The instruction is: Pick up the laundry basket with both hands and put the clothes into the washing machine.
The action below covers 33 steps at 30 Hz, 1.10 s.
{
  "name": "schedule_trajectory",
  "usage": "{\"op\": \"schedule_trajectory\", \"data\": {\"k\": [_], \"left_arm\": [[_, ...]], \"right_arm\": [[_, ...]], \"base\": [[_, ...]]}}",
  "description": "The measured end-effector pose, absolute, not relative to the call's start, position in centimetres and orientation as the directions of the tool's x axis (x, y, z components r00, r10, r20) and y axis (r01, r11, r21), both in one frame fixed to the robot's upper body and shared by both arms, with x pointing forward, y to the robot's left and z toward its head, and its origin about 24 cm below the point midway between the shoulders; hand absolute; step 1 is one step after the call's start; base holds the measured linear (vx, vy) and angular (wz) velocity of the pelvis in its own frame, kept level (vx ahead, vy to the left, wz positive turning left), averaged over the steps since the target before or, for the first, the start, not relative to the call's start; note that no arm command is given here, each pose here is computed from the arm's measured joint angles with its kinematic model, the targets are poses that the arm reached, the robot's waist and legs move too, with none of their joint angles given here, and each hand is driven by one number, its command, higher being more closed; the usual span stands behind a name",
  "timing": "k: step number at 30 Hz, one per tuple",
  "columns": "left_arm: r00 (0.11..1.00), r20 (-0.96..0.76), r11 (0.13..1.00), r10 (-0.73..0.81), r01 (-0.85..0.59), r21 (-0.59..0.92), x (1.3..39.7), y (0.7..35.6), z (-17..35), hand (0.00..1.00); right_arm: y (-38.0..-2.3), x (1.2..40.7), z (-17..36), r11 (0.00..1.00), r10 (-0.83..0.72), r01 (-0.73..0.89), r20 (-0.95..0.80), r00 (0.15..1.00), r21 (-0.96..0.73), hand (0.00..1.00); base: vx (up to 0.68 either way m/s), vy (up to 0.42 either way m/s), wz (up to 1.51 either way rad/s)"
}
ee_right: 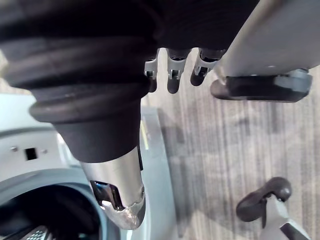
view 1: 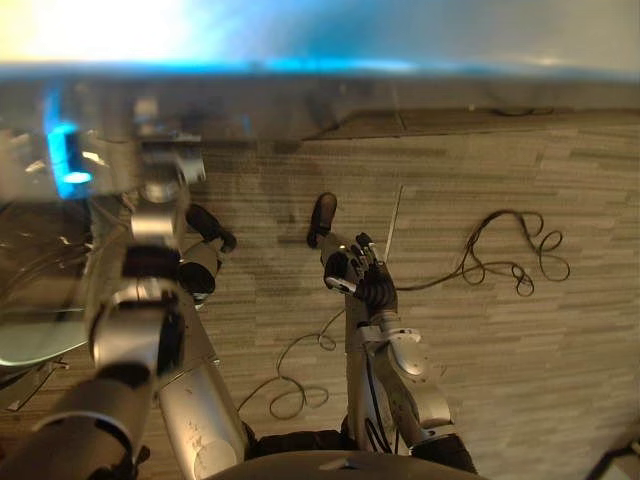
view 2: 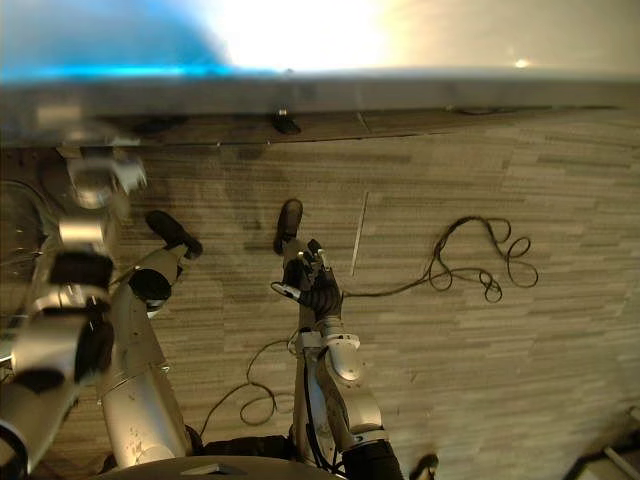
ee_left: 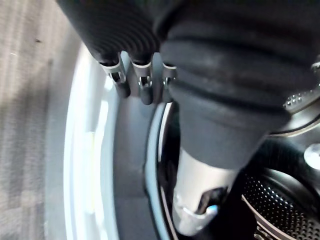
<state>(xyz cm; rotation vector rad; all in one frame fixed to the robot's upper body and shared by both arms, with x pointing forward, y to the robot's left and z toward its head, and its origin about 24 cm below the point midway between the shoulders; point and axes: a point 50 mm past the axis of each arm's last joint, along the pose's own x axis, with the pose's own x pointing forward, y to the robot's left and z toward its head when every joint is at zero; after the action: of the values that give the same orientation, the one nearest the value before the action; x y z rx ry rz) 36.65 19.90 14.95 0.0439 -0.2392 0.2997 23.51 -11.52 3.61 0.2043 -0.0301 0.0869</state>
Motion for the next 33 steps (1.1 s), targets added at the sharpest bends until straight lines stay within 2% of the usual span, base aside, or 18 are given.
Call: {"op": "schedule_trajectory", "data": {"k": [6, 9, 14, 16, 19, 24, 26, 29, 33], "left_arm": [[0.991, -0.090, 0.996, 0.094, -0.094, 0.010, 28.5, 15.0, 1.8, 0.00], [0.981, -0.195, 1.000, 0.009, -0.013, -0.019, 25.8, 13.3, -1.1, 0.00], [0.967, -0.244, 0.997, -0.078, 0.070, -0.040, 24.6, 12.1, -2.7, 0.00], [0.951, -0.299, 0.997, -0.082, 0.077, -0.030, 23.9, 12.2, -4.0, 0.00], [0.905, -0.420, 0.998, -0.069, 0.069, -0.016, 22.4, 12.6, -6.7, 0.00], [0.847, -0.532, 0.999, 0.007, 0.011, 0.031, 20.5, 14.5, -9.2, 0.00], [0.802, -0.596, 0.999, 0.048, -0.050, 0.013, 18.1, 14.8, -10.7, 0.00], [0.769, -0.637, 0.997, 0.054, -0.076, -0.008, 16.5, 14.4, -11.5, 0.00], [0.773, -0.629, 0.996, 0.079, -0.084, 0.023, 16.9, 15.1, -11.5, 0.00]], "right_arm": [[-13.3, 23.1, 0.3, 0.998, 0.067, -0.065, -0.111, 0.992, 0.025, 0.00], [-13.3, 22.7, -1.2, 0.996, 0.075, -0.082, -0.182, 0.980, -0.031, 0.00], [-13.0, 21.5, -4.3, 0.990, 0.091, -0.119, -0.318, 0.944, -0.069, 0.00], [-13.2, 20.7, -6.1, 0.985, 0.085, -0.137, -0.396, 0.914, -0.104, 0.00], [-14.5, 18.7, -9.7, 0.981, 0.040, -0.140, -0.564, 0.825, -0.136, 0.00], [-17.6, 17.5, -12.1, 0.986, -0.086, -0.037, -0.680, 0.728, -0.164, 0.00], [-19.6, 16.3, -12.6, 0.979, -0.143, -0.004, -0.710, 0.689, -0.202, 0.00], [-21.4, 15.3, -12.8, 0.972, -0.213, 0.070, -0.719, 0.662, -0.223, 0.00], [-20.8, 14.8, -13.4, 0.975, -0.218, 0.103, -0.744, 0.632, -0.199, 0.00]], "base": [[0.05, -0.013, 0.18], [0.10, -0.008, 0.01], [0.11, -0.064, 0.11], [0.07, -0.048, 0.31], [0.07, -0.037, 0.47], [0.06, -0.040, 0.64], [-0.02, 0.062, -0.02], [-0.03, 0.190, -0.06], [-0.16, 0.205, 0.17]]}}
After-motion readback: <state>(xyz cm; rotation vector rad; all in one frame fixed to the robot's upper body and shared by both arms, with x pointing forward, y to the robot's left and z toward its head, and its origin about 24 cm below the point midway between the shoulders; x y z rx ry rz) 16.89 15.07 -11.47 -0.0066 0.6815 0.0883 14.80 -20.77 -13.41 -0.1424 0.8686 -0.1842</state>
